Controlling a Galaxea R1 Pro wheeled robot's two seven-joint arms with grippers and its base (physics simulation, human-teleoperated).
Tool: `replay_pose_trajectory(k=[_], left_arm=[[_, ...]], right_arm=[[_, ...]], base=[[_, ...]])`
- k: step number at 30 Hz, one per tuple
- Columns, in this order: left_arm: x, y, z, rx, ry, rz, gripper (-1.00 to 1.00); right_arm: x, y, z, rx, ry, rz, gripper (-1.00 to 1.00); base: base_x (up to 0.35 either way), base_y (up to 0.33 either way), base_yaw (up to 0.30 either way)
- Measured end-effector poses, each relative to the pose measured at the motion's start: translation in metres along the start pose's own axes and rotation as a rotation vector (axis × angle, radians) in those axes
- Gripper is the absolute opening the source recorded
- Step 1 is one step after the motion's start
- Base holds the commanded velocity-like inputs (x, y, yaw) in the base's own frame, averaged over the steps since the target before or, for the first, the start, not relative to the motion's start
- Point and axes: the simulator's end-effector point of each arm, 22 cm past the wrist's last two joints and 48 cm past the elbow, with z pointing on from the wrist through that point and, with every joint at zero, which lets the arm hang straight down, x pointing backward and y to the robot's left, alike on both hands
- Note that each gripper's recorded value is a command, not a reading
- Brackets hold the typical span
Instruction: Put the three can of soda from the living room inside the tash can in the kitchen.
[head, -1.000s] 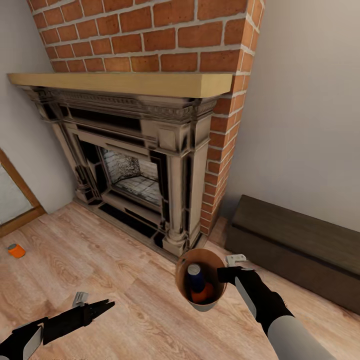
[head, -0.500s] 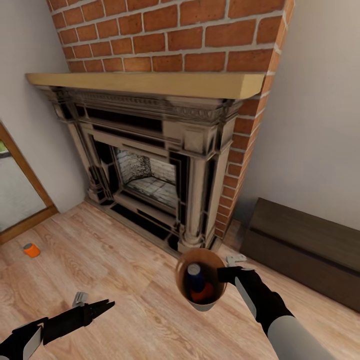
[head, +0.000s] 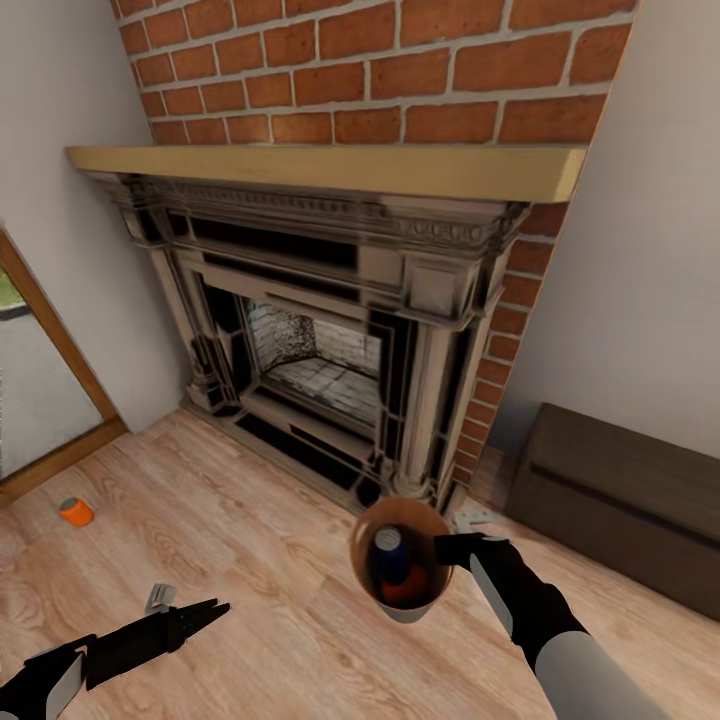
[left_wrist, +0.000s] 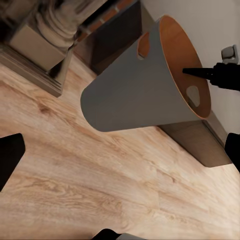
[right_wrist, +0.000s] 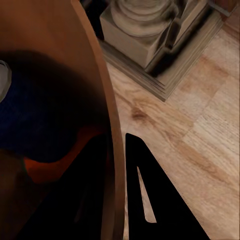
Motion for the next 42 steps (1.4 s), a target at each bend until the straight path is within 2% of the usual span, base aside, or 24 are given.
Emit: replay_pose_trajectory(k=[15, 22, 42], left_arm=[[0.000, 0.000, -0.001, 0.002, 0.000, 0.000, 1.00], [0.001, -0.009, -0.001, 0.048, 0.003, -0.005, 1.00], [0.011, -0.002, 0.000, 0.043, 0.017, -0.028, 1.00]], right_arm=[[0.000, 0.000, 0.000, -0.001, 0.001, 0.001, -1.00], [0.003, 0.000, 0.002, -0.002, 0.006, 0.003, -1.00], [0.016, 0.000, 0.011, -0.002, 0.033, 0.003, -1.00]], base=[[0.037, 0.272, -0.048], [0.000, 0.302, -0.033], [0.000, 0.317, -0.142]])
